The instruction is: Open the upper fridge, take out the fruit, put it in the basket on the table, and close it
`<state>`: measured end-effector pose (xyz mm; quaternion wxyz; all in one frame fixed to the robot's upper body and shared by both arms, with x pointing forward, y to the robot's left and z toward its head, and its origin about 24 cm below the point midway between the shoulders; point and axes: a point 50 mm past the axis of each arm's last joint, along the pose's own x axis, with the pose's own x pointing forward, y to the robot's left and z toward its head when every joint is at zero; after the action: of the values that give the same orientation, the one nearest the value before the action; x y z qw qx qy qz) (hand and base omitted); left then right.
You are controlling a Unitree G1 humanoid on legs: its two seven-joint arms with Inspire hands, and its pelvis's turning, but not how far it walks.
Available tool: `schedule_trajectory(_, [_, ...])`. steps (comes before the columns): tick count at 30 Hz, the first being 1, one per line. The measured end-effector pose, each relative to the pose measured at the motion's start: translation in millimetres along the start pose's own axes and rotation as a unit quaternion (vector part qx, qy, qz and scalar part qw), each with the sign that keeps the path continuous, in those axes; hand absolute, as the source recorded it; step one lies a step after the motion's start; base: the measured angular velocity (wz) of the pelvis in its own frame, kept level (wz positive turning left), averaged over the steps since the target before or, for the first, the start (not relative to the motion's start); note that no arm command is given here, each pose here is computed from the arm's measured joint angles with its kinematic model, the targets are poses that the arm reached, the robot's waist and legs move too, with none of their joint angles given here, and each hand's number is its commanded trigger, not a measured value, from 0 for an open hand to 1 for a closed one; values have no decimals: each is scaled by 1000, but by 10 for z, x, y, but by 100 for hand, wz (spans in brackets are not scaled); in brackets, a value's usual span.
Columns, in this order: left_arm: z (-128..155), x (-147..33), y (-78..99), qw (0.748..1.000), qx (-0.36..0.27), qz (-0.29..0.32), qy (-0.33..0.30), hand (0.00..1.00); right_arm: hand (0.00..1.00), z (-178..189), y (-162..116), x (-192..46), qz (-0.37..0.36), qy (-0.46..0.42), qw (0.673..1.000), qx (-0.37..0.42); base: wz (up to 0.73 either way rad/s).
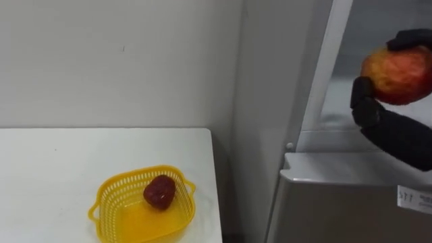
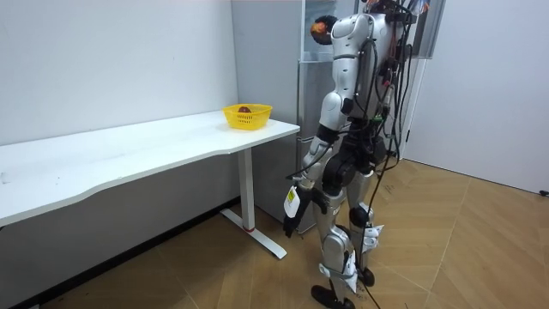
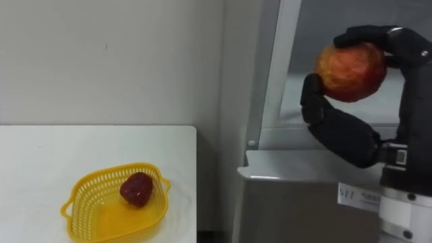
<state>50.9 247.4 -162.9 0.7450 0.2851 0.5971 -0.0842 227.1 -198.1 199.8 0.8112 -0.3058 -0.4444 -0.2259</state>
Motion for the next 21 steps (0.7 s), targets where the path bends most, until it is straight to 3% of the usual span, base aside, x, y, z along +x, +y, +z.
schedule_trajectory(21, [299, 41, 139, 999, 20, 13, -45, 0, 100, 317, 507, -241, 152, -57, 986, 32, 2])
